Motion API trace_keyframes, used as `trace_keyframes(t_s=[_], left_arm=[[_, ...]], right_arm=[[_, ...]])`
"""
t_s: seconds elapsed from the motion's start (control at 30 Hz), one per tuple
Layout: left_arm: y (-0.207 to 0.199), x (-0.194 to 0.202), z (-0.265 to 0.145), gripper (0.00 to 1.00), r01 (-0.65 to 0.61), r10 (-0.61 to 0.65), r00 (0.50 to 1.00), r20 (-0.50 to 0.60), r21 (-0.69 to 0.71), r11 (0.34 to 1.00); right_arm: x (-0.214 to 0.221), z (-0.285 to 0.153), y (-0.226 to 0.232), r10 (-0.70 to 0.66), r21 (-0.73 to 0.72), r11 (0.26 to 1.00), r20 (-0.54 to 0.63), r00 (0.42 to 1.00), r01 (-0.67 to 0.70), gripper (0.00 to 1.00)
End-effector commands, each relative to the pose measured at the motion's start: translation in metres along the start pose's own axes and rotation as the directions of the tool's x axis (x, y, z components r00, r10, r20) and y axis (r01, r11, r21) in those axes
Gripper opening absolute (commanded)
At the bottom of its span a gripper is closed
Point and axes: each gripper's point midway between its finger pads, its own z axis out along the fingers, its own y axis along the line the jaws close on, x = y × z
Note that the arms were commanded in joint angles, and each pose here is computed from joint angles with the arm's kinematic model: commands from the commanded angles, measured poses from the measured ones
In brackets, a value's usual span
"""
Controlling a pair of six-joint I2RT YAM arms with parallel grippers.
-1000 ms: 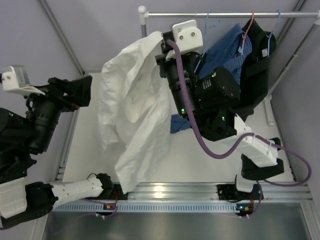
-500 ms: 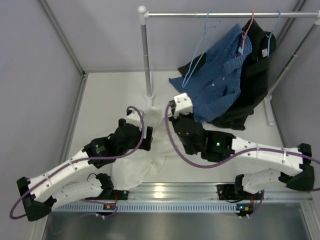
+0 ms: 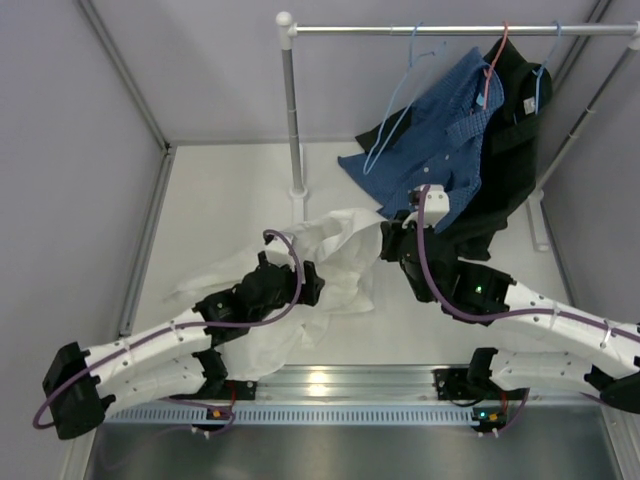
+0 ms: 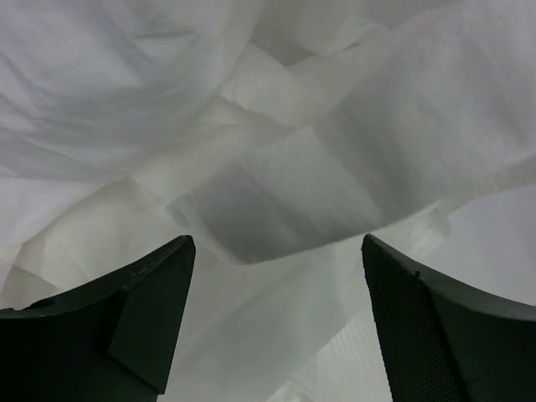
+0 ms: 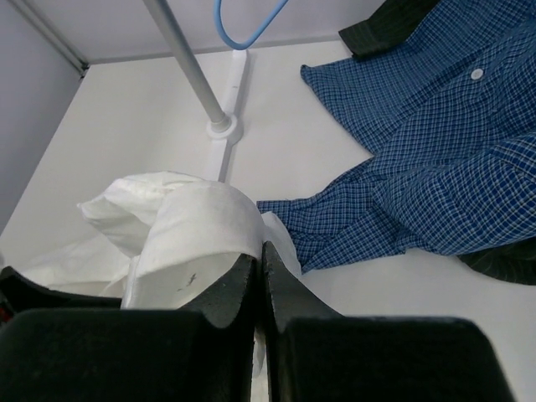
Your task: Place the shirt on the hanger
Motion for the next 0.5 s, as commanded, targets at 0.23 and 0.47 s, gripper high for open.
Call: trace_keyframes(t_s=[0.23, 0.47], left_arm=[[0.027, -0.042, 0.03, 0.53, 0.055, 0.0, 0.97, 0.241, -0.22, 0.974], [0.024, -0.057, 0.021, 0.0, 0.041, 0.015, 0.972, 0.233, -0.232, 0.972]], right_arm=[[-0.011, -0.005, 0.006, 0.048, -0.067, 0.997, 0.001, 0.999, -0.048, 0.0], [-0.008, 0.007, -0.018, 0.053, -0.038, 0.998, -0.014, 0.998, -0.054, 0.0]])
